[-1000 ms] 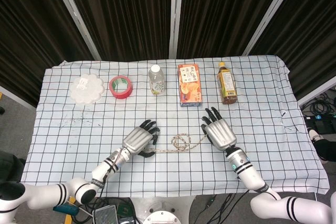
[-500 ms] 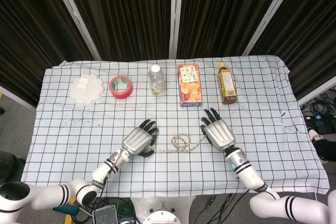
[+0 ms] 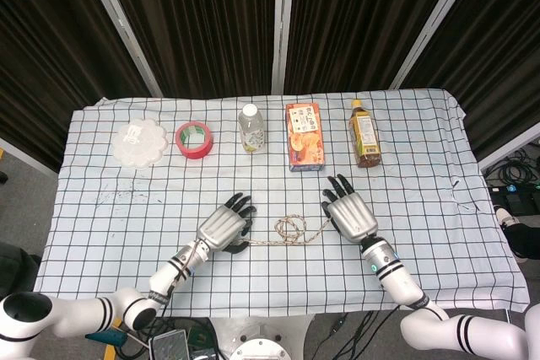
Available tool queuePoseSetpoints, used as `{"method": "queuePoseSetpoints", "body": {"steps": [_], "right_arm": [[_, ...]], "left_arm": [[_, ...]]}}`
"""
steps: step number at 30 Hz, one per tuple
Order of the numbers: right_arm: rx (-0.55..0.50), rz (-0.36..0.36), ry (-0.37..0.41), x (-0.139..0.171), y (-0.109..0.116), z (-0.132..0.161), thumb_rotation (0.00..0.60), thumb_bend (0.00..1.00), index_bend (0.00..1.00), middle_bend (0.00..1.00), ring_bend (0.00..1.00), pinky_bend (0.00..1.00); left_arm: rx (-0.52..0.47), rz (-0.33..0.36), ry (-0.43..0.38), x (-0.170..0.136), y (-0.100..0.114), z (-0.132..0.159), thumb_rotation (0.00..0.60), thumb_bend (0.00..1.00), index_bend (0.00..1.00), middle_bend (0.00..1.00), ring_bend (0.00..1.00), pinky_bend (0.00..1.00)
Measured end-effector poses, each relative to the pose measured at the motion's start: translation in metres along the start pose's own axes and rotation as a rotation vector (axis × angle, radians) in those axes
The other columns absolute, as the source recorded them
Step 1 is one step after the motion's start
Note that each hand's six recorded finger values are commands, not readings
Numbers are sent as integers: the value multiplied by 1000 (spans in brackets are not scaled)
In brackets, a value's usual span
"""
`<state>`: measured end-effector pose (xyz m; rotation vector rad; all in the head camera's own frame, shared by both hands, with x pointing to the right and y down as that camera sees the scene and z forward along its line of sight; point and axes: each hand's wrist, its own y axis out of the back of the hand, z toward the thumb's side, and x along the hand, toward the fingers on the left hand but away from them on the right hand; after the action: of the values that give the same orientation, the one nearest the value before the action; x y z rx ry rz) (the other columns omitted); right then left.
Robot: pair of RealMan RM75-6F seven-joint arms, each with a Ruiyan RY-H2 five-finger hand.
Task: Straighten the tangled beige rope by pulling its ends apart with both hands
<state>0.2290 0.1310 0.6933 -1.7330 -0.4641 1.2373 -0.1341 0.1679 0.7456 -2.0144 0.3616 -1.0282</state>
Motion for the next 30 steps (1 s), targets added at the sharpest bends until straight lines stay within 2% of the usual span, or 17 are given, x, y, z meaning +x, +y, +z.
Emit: {"method": "queuePoseSetpoints", "body": {"steps": [11, 30], "right_arm": [[2, 4, -4, 0, -2, 0, 600, 495, 689, 247, 0, 0], [3, 7, -5, -1, -3, 0, 600, 495, 689, 246, 0, 0]], "left_arm": [[13, 1, -4, 0, -4, 1, 504, 308, 565, 161, 0, 0], [3, -11, -14, 0, -6, 3, 486, 359, 566, 161, 0, 0]]}}
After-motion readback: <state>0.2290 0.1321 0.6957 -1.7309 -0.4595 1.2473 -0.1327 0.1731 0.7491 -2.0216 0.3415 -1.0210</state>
